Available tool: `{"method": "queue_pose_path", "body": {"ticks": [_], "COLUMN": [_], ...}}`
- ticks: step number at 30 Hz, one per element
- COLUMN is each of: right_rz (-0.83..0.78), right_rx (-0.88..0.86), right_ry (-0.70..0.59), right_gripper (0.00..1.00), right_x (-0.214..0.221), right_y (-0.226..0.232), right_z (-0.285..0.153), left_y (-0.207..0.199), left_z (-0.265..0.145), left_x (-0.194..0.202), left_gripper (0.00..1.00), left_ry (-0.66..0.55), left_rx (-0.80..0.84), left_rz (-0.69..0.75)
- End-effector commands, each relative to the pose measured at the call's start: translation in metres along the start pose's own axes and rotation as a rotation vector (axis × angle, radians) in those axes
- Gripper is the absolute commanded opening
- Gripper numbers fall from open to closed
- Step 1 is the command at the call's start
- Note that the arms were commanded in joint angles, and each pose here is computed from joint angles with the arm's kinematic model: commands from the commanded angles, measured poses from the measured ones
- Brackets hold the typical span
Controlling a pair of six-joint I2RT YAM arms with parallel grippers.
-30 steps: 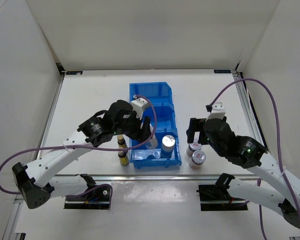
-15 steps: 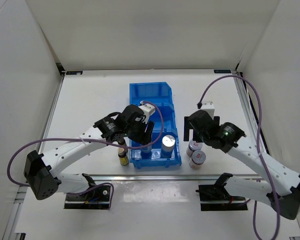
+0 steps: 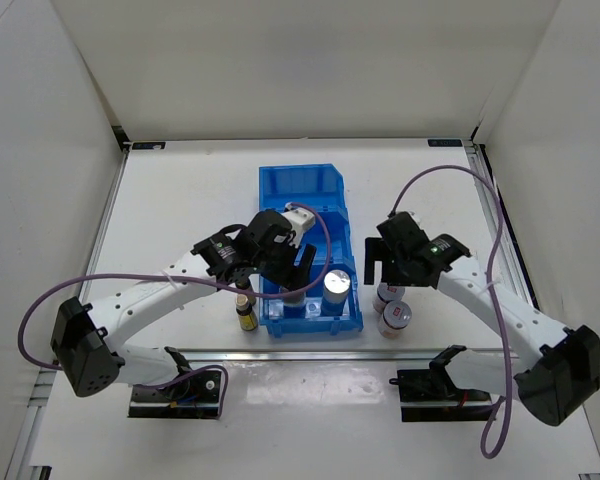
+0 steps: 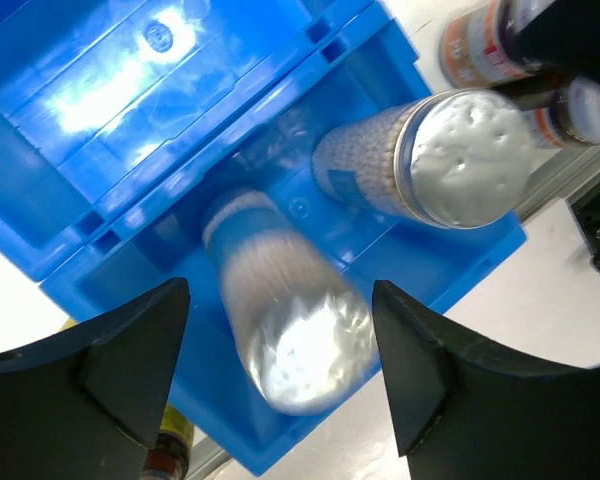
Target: Organize the condiment bottles
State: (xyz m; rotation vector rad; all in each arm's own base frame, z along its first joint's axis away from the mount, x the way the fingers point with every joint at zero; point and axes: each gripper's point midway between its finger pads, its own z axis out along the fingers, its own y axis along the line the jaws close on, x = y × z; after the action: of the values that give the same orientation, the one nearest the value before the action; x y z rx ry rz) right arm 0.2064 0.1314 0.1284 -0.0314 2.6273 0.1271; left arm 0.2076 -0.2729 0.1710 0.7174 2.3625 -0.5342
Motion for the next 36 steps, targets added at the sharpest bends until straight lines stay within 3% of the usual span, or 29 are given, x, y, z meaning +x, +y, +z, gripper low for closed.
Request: {"method": "queue_pose_path", "body": {"ticks": [1,6,9,20,24,32,36], "right_rz": [-0.012,0.000,0.008,0.022,0.032,0.025,0.023], "right_rx": [-0.045,-0.031,-0.018,0.029,0.029,0.035,0.040], "right_ry": [0.034,0.073,0.076,0.119,0.119,0.094,0.101], "right_gripper": [1.00,1.00,1.00,1.00,1.00,1.00,1.00], "right_x": [0.004,0.012,0.015,0.024,0.024,0.021,0.023], "right_y": [0.011,0.008,0.006,-0.004,-0.003,-0.007,-0.008], "right_z": [0.010,0.020,0.022,0.035,0.035,0.030,0.029], "left_y": [-0.013,-0.013,-0.012,0.015,0.013,-0.001,-0.009], "left_z": [-0.011,-0.011,-0.029,-0.092,-0.089,-0.076,-0.086], "left_x": [-0.015,-0.015,-0.029,-0.074,-0.061,-0.003,0.008], "left_gripper": [0.86,0.93,1.00,1.00,1.00,1.00,1.00], "left_ry": [-0.067,-0.067,-0.137,-0.353,-0.298,-0.029,0.030], "left_rx": [0.060,0.060,0.054,-0.090,-0.076,-0.020,0.003], "left_rz": [0.014,0.014,0.013,0.055,0.039,0.021,-0.026]}}
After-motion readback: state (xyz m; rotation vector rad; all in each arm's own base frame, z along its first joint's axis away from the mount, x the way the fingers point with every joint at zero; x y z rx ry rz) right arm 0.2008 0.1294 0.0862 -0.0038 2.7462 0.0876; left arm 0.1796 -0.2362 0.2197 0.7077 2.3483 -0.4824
